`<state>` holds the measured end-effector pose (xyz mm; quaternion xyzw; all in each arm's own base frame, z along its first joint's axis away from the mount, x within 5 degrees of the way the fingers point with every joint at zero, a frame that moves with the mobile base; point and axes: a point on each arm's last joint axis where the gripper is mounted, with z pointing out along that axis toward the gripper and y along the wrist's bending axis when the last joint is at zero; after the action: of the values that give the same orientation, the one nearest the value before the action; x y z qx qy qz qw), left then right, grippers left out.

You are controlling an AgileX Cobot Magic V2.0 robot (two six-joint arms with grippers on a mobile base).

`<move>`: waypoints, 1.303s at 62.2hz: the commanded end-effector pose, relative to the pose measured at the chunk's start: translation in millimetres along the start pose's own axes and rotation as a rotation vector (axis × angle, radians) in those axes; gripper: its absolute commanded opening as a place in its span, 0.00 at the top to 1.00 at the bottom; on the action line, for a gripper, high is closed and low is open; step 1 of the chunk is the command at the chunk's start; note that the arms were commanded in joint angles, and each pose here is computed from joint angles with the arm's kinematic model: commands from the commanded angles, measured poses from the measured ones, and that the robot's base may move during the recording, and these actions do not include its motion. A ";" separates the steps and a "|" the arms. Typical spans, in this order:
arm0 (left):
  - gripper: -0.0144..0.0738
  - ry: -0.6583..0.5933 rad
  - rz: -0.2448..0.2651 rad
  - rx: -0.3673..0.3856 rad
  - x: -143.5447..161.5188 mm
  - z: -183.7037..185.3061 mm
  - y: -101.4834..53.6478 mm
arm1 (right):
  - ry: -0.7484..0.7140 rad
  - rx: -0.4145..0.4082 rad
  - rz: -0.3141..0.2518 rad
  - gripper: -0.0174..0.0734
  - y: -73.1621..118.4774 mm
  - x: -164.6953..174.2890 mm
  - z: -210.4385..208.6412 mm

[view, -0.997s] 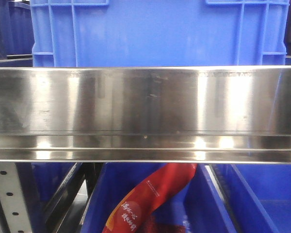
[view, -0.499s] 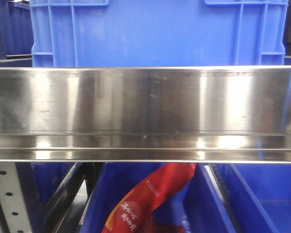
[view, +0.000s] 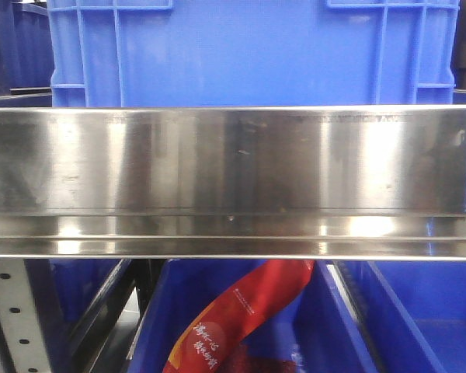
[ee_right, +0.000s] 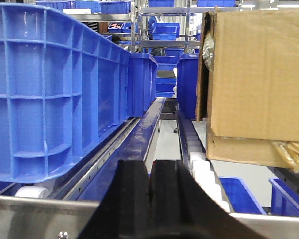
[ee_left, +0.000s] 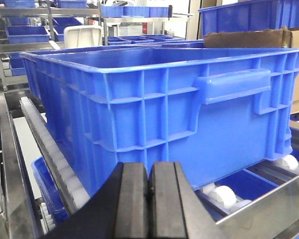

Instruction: Grab block from conveyor and place in blue bin

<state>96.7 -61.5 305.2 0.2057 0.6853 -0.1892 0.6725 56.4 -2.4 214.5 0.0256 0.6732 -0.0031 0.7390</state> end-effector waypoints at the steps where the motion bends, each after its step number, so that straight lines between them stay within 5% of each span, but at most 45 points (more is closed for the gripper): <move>1: 0.96 -0.024 -0.010 -0.007 -2.2 -1.3 0.8 | -0.019 0.007 -0.018 0.99 -0.4 -0.9 -0.4; 63: 0.96 -0.010 -0.008 -0.010 2.6 -1.1 1.0 | -0.031 0.006 -0.043 0.99 -0.3 -2.0 -0.5; 74: 0.96 -0.016 0.006 -0.175 27.0 -18.3 16.5 | -0.031 0.006 -0.043 0.99 -0.3 -2.0 -0.5; 81: 0.96 -0.055 -0.041 -0.309 45.8 -37.0 23.7 | -0.032 0.006 -0.043 0.99 -0.3 -2.2 -0.5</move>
<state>85.6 -30.1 269.1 0.1197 0.7021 -0.1185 0.6918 56.1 -2.5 215.1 0.0146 0.6706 -0.0163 0.7415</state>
